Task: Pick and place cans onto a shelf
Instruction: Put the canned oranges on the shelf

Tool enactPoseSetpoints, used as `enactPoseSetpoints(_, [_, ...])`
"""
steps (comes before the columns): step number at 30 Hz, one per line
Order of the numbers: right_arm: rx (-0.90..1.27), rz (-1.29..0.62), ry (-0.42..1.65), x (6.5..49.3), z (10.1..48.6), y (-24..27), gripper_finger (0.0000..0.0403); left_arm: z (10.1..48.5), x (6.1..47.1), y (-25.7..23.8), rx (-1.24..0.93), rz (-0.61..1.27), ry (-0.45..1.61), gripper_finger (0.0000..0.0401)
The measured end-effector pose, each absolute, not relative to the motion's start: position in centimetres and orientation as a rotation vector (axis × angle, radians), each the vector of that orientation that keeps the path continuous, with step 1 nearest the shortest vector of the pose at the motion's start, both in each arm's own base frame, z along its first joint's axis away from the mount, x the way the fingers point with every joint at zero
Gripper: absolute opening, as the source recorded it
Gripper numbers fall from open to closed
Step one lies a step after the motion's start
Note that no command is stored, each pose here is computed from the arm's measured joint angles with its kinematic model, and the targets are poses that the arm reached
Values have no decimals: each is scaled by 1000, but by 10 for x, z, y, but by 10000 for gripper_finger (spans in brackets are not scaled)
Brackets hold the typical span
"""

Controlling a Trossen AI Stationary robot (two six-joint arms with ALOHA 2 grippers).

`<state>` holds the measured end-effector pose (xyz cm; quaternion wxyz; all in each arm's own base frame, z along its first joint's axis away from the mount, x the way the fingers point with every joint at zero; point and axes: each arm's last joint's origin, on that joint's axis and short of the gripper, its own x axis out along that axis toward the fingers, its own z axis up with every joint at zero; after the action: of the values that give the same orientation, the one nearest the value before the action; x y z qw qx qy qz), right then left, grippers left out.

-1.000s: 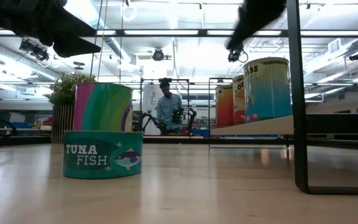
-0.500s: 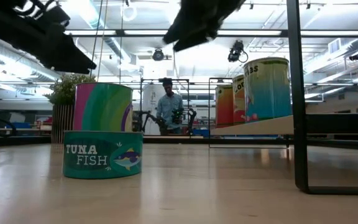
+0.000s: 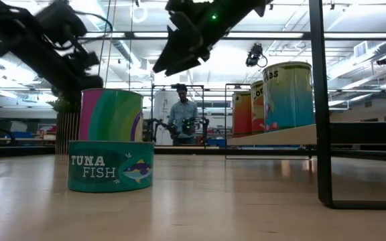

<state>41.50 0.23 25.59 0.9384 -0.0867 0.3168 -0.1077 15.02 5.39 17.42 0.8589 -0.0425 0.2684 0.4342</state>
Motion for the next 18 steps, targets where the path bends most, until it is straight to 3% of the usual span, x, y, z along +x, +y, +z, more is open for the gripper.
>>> enactPoseSetpoints(10, [-181,-191,680,423,244,-8,375,158,168,66,-110,724,646,389])
enactPoseSetpoints(18, [-193,-166,721,427,230,-3,385,152,185,68,-95,604,601,389])
